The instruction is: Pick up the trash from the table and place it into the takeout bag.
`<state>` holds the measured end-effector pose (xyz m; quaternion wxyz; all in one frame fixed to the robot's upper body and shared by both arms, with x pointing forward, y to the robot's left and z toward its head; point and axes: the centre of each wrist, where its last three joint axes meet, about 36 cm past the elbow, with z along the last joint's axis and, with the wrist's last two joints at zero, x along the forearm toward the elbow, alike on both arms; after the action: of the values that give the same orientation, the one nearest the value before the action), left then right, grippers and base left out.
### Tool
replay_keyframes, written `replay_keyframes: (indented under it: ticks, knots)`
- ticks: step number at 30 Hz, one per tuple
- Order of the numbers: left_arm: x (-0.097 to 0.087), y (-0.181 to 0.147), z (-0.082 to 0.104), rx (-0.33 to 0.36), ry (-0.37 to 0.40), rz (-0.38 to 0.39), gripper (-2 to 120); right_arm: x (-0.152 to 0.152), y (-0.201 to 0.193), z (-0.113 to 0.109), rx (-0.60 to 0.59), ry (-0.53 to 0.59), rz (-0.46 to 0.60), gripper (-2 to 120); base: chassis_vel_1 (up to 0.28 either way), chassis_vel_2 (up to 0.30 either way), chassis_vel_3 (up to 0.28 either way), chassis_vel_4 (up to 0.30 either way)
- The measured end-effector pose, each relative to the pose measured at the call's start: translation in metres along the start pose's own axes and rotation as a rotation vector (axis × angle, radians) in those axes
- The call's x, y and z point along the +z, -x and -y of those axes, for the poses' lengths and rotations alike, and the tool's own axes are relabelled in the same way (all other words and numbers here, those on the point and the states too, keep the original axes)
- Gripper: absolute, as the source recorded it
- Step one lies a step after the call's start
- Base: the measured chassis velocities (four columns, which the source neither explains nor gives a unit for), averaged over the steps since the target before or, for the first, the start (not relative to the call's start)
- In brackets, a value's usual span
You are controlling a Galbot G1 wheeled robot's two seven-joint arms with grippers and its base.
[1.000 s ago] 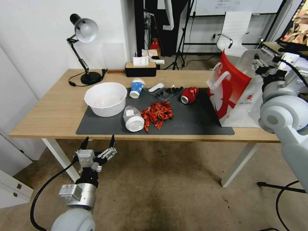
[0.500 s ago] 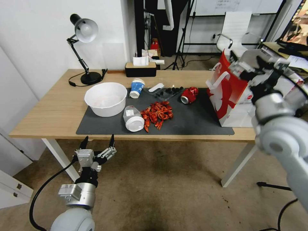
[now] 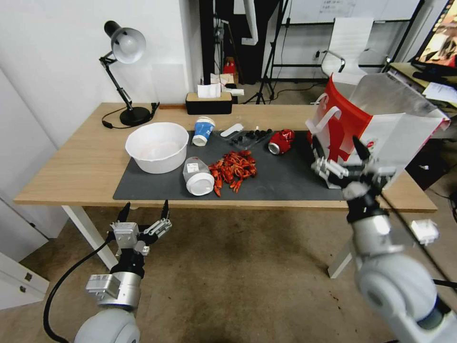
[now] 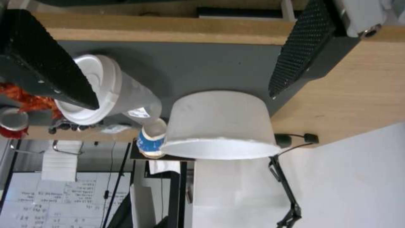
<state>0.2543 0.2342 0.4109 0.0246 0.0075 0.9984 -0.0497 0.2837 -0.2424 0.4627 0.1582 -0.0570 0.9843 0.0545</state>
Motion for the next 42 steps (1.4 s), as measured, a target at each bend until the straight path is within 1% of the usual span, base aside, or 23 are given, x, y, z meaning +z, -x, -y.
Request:
replay_keyframes:
  ticks: [1, 2, 4, 5, 6, 8, 10, 11, 14, 16, 20, 31, 42]
  knots:
    - [0.002, 0.000, 0.000, 0.003, 0.002, -0.003, 100, 0.009, -0.010, -0.002, 0.005, -0.013, -0.009, 100, 0.000, 0.000, 0.000, 0.000]
    - [0.002, 0.000, 0.000, 0.003, 0.002, -0.003, 100, 0.009, -0.010, -0.002, 0.005, -0.013, -0.009, 100, 0.000, 0.000, 0.000, 0.000]
    - [0.004, -0.001, 0.001, 0.007, 0.003, -0.007, 100, 0.027, -0.028, -0.007, 0.021, -0.056, -0.013, 100, 0.000, 0.000, 0.000, 0.000]
    - [0.004, -0.001, 0.001, 0.007, 0.003, -0.007, 100, 0.027, -0.028, -0.007, 0.021, -0.056, -0.013, 100, 0.000, 0.000, 0.000, 0.000]
    - [0.004, -0.001, 0.001, 0.009, 0.003, -0.008, 100, 0.037, -0.038, -0.009, 0.030, -0.082, -0.018, 100, 0.000, 0.000, 0.000, 0.000]
    - [0.005, -0.001, 0.001, 0.010, 0.005, -0.013, 100, 0.048, -0.053, -0.013, 0.050, -0.097, -0.061, 100, 0.000, 0.000, 0.000, 0.000]
    - [0.005, -0.002, 0.000, 0.010, 0.006, -0.014, 100, 0.050, -0.055, -0.014, 0.062, -0.099, -0.075, 100, 0.000, 0.000, 0.000, 0.000]
    - [0.006, -0.002, 0.000, 0.010, 0.008, -0.017, 100, 0.054, -0.063, -0.016, 0.085, -0.101, -0.128, 100, 0.000, 0.000, 0.000, 0.000]
    - [0.006, -0.003, -0.001, 0.009, 0.010, -0.020, 100, 0.055, -0.068, -0.019, 0.095, -0.104, -0.167, 100, 0.000, 0.000, 0.000, 0.000]
    - [0.006, -0.003, -0.001, 0.008, 0.011, -0.022, 100, 0.056, -0.075, -0.023, 0.105, -0.100, -0.220, 100, 0.000, 0.000, 0.000, 0.000]
    - [0.007, -0.004, -0.002, 0.007, 0.013, -0.028, 100, 0.055, -0.077, -0.028, 0.111, -0.089, -0.251, 100, 0.000, 0.000, 0.000, 0.000]
    - [0.008, -0.006, -0.002, 0.003, 0.015, -0.035, 100, 0.055, -0.078, -0.039, 0.109, -0.070, -0.279, 100, 0.000, 0.000, 0.000, 0.000]
    - [0.010, -0.005, -0.001, 0.002, 0.013, -0.037, 100, 0.056, -0.078, -0.040, 0.104, -0.074, -0.279, 100, 0.000, 0.000, 0.000, 0.000]
